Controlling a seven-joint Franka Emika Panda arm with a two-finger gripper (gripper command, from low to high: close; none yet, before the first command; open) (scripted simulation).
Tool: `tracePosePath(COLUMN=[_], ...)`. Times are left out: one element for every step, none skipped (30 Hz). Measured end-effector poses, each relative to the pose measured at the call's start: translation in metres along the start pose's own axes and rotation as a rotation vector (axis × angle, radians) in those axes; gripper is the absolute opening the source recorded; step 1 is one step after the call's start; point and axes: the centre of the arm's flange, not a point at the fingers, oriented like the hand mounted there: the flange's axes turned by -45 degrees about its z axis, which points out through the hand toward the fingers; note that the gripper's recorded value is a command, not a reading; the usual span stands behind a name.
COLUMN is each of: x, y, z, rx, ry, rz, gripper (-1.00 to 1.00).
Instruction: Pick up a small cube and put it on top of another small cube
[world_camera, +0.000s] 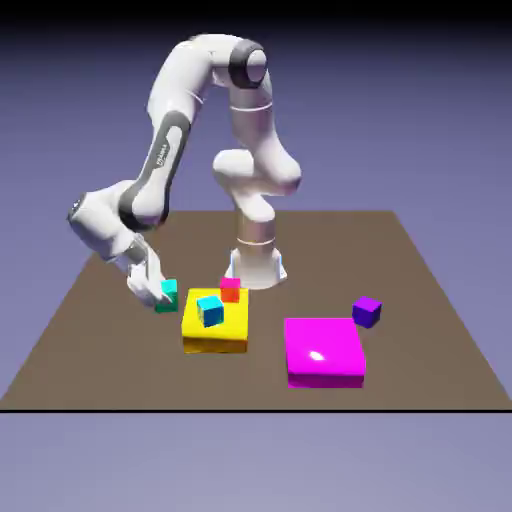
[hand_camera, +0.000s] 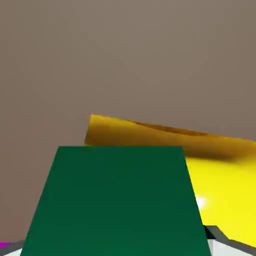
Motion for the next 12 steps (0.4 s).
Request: tracePosePath(x=[-0.016, -0.034, -0.052, -0.051, -0.052, -0.050, -0.046, -0.043, -0.041, -0.044, -0.048, -0.053], y=[-0.007, -0.014, -0.020, -0.018, -0.019, -0.022, -0.020, -0.019, -0.017, -0.021, -0.024, -0.028], z=[-0.004, -0.006, -0.009, -0.011, -0.010, 0.008, 0.024, 0.040, 0.056, 0.059, 0.062, 0.047], rx=[-0.014, -0.030, -0.046, -0.043, -0.044, -0.047, -0.045, -0.044, -0.046, -0.057, -0.064, -0.068], ry=[0.001, 0.004, 0.007, 0.007, 0.007, 0.006, 0.005, 0.006, 0.007, 0.008, 0.008, 0.006], rz=[-0.016, -0.035, -0.053, -0.047, -0.049, -0.056, -0.054, -0.052, -0.051, -0.063, -0.074, -0.082], gripper=[-1.00, -1.00, -1.00, -1.00, -1.00, -1.00, -1.00, -1.00, 1.00, 1.00, 1.00, 1.00])
